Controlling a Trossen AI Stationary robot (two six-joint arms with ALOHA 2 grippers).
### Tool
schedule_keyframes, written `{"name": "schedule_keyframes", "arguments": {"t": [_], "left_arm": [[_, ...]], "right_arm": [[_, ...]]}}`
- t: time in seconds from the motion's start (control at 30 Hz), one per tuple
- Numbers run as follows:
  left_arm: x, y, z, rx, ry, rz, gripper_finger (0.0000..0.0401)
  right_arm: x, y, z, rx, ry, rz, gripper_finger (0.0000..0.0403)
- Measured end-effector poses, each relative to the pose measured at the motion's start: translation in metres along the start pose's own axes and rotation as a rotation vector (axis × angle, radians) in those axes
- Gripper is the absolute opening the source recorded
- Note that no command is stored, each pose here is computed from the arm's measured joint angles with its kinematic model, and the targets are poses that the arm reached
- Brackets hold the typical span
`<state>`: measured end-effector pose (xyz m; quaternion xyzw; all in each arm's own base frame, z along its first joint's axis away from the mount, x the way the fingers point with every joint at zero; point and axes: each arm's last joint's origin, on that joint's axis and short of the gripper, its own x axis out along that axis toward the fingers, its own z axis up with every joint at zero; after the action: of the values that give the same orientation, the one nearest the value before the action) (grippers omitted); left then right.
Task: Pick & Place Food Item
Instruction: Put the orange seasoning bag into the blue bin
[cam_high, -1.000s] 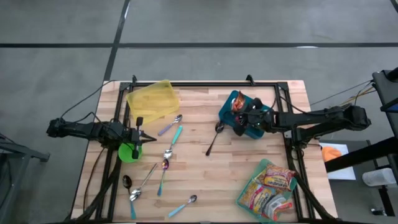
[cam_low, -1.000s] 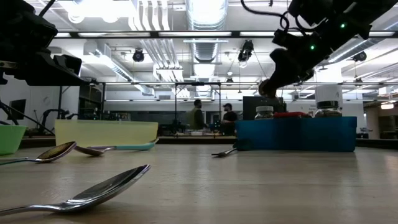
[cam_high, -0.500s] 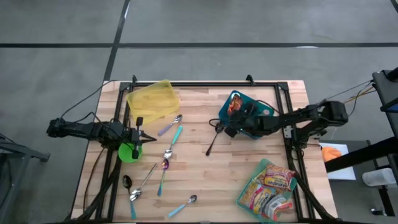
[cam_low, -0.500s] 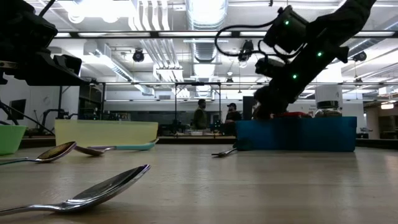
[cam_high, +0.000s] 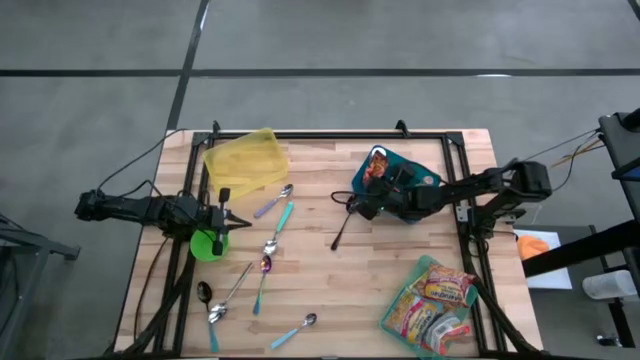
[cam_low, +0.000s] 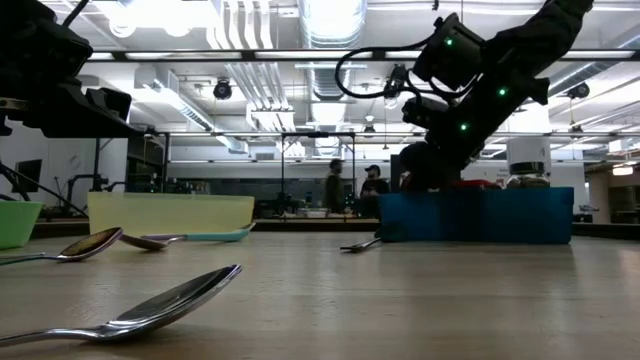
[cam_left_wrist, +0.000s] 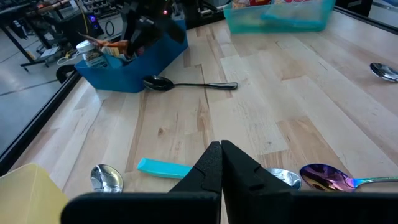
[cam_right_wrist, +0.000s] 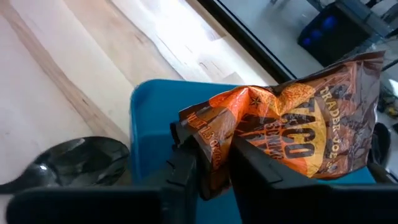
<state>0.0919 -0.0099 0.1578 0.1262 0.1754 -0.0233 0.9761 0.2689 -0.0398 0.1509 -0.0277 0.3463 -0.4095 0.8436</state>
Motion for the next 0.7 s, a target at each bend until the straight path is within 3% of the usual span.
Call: {"name": "schedule_keyframes", "arguments": {"t": [0.3, 0.7], "left_arm": [[0.0000, 0.0000, 0.0000, 0.000, 0.000, 0.000, 0.0000], [0.0000, 0.0000, 0.0000, 0.000, 0.000, 0.000, 0.0000]], "right_arm": [[-0.0004, 0.0006, -0.0001, -0.002, 0.006, 0.029, 0.0177], [-0.0012, 0.0006, 0.0013, 0.006, 0.004, 0.042, 0.0232]]}}
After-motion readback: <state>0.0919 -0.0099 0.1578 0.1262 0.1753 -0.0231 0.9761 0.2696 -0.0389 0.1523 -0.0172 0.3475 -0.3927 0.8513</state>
